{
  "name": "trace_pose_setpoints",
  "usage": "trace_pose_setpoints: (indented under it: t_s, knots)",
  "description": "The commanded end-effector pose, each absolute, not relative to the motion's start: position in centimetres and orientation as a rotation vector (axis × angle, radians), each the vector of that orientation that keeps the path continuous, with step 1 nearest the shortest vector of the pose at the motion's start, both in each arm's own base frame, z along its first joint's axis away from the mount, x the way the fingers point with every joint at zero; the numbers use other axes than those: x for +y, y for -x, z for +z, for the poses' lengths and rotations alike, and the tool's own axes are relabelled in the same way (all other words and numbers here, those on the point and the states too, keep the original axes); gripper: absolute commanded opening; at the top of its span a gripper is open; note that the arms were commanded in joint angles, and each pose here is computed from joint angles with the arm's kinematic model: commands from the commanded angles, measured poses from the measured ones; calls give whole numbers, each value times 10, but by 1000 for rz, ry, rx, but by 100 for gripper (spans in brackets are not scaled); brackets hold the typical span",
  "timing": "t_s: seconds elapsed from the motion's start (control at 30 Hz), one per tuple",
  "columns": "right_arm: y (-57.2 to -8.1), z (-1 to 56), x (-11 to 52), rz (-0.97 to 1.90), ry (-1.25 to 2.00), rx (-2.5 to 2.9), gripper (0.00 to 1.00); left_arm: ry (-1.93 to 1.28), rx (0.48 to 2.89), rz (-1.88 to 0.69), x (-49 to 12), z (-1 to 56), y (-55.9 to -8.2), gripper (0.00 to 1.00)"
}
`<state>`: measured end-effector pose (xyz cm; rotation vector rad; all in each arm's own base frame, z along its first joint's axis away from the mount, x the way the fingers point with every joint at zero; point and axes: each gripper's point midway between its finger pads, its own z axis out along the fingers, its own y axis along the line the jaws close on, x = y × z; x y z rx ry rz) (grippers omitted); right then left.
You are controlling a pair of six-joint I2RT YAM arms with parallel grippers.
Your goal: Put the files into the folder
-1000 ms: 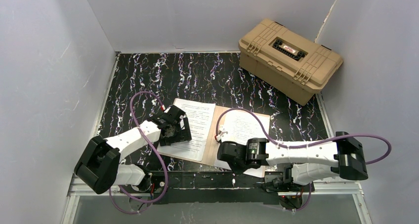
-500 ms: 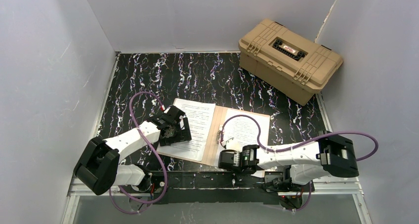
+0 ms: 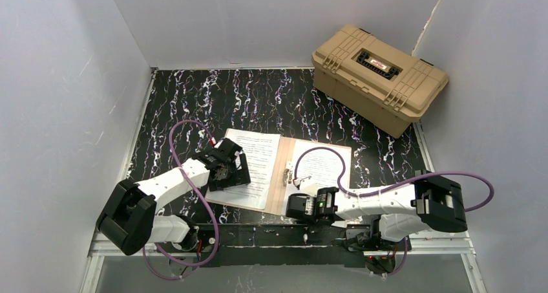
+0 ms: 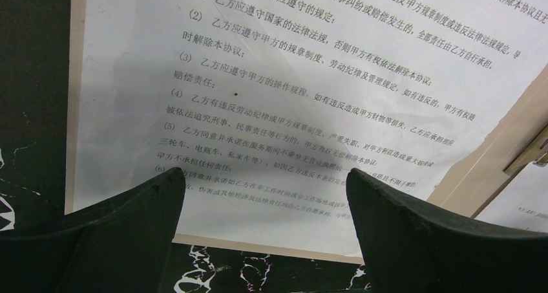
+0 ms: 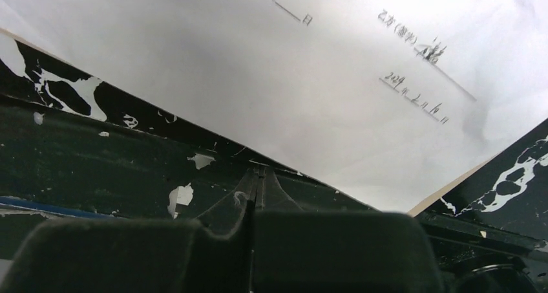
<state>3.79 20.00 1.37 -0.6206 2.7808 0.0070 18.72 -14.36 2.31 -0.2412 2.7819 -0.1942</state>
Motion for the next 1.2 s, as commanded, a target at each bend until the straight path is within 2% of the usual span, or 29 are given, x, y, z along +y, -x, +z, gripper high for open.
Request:
trace_pose_setpoints:
  t_s: [0.0,0.37,0.87,1.17]
  knots:
    - [-73,11,179,-105,485,2682,1,261,2857,-187,-141,13,-169,94]
    - [-119,23,182,-101,408,2645,1,256,2863,-188,-143,14,-170,94]
    - [-154,7,185,-107,363,2670,1,236,2876,-218,-147,16,-169,94]
    - [-199,1,196,-71,345,2679,1,230,2881,-239,-147,17,-162,94]
